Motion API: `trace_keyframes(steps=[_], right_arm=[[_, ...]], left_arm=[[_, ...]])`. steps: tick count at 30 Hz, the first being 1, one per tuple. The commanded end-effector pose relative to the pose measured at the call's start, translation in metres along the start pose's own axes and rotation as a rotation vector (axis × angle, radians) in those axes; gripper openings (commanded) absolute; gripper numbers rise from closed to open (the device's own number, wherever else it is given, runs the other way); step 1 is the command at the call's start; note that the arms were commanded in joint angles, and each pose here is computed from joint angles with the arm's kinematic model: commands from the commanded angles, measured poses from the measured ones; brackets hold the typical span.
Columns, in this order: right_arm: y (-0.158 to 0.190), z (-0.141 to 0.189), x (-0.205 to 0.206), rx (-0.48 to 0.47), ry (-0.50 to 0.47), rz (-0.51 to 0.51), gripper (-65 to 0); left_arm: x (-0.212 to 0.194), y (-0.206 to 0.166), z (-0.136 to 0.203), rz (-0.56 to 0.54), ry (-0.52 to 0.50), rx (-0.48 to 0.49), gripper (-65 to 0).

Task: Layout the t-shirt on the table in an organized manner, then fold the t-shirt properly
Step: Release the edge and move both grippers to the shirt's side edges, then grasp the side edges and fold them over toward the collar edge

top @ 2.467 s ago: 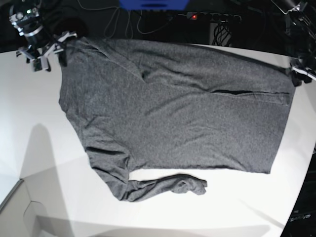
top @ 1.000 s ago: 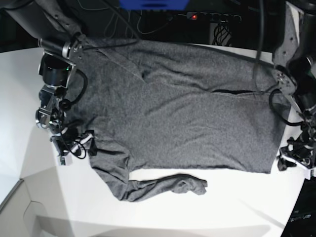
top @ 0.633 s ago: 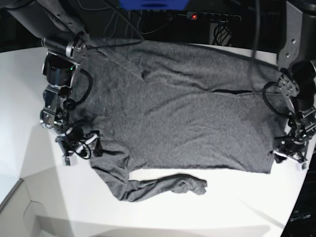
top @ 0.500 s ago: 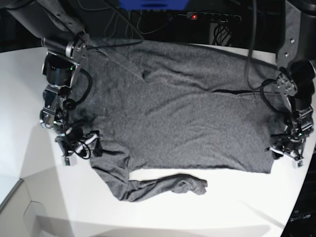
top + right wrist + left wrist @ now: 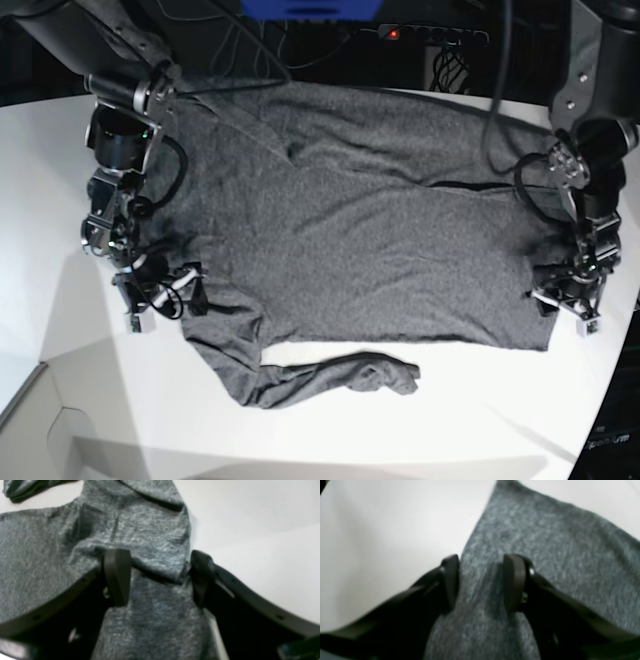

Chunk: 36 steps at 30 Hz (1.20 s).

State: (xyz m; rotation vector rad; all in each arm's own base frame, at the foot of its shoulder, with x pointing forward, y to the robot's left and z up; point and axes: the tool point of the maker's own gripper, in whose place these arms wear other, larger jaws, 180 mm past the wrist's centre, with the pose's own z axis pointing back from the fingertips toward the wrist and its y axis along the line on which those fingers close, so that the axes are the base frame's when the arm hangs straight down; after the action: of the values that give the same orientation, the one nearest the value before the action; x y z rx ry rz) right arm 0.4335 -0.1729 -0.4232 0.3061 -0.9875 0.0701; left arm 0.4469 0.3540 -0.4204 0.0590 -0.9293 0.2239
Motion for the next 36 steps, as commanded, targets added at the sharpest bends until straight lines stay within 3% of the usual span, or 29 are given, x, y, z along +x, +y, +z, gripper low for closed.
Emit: trace_keyframes(steps=[1, 11, 15, 18, 23, 24, 36], right_arm=[[-0.005, 0.001, 0.001, -0.01, 0.028, 0.021, -30.2], [-0.007, 0.002, 0.001, -0.013, 0.03, 0.023, -30.2], [0.0, 0.002, 0.0, 0.029, 0.034, 0.034, -31.1], [0.001, 0.002, -0.001, 0.032, 0.038, 0.036, -40.3], [0.001, 0.002, -0.001, 0.032, 0.039, 0.036, -63.6], [0.001, 0.002, -0.001, 0.033, 0.04, 0.037, -65.0], [0.004, 0.028, 0.033, -0.016, -0.085, 0.138, -65.0]], left_arm=[[0.017, 0.006, 0.001, -0.008, -0.034, 0.005, -36.9], [-0.019, 0.01, 0.004, -0.024, 0.027, 0.008, -39.1], [-0.018, 0.011, 0.004, -0.021, 0.024, 0.009, -53.0], [-0.015, 0.01, 0.004, -0.023, 0.021, 0.008, -65.0], [0.002, 0.006, 0.003, -0.017, -0.014, -0.004, -65.0], [0.003, 0.006, 0.002, -0.016, -0.015, -0.005, -64.9], [0.024, 0.021, 0.017, 0.07, -0.101, 0.015, -64.9]])
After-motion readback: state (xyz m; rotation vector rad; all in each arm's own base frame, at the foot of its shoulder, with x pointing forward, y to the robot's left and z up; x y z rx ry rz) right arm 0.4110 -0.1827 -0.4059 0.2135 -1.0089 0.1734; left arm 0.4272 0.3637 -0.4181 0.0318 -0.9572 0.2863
